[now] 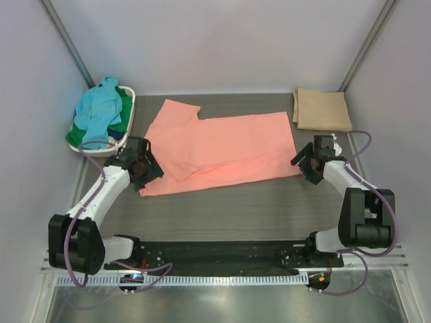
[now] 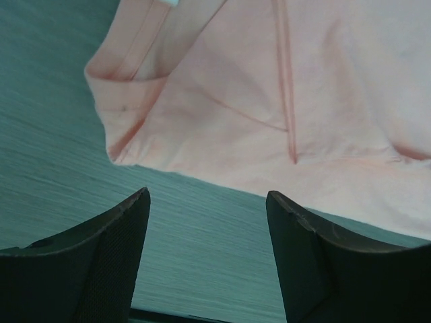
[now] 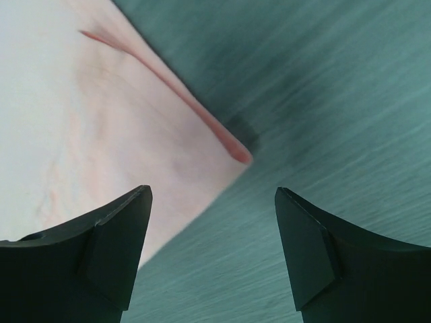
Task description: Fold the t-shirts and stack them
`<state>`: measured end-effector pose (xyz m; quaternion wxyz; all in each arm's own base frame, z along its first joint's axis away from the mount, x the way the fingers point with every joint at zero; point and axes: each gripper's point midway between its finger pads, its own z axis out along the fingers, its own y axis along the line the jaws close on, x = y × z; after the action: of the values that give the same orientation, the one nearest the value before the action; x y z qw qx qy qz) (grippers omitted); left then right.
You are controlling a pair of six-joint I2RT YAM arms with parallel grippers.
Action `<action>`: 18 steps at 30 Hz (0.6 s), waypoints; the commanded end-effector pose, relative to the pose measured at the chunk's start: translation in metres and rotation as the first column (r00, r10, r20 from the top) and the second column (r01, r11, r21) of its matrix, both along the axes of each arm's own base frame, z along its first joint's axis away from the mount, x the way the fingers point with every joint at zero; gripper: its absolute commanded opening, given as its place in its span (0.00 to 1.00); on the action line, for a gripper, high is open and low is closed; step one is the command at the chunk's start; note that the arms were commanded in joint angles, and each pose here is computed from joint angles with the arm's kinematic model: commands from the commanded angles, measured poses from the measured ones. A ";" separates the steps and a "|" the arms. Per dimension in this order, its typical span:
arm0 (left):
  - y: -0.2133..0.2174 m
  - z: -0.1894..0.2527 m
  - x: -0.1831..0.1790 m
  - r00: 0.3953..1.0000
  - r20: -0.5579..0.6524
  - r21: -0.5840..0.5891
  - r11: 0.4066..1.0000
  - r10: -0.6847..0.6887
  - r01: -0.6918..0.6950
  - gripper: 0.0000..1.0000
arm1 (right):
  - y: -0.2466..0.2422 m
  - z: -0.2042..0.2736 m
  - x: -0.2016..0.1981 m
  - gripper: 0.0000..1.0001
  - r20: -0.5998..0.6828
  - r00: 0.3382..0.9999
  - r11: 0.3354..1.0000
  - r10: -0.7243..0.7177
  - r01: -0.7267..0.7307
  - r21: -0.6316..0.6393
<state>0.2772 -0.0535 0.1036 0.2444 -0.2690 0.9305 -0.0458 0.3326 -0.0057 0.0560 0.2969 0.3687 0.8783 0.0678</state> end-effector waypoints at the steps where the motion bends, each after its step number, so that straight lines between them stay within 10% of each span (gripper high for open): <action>1: -0.006 -0.014 -0.001 0.993 0.058 -0.086 0.992 0.100 -0.094 0.70 | 0.001 -0.006 -0.006 0.79 0.038 0.999 0.999 -0.006 0.005 0.042; 18: 0.049 -0.087 -0.023 0.937 -0.027 0.088 0.934 0.349 -0.346 0.69 | 0.002 -0.044 0.001 0.51 -0.006 1.000 0.995 0.001 0.000 0.097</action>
<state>0.2433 -0.0192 0.0221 0.2173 -0.3946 0.8925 0.0215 0.3373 -0.0043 0.0263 0.2934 0.3788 0.8707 0.1112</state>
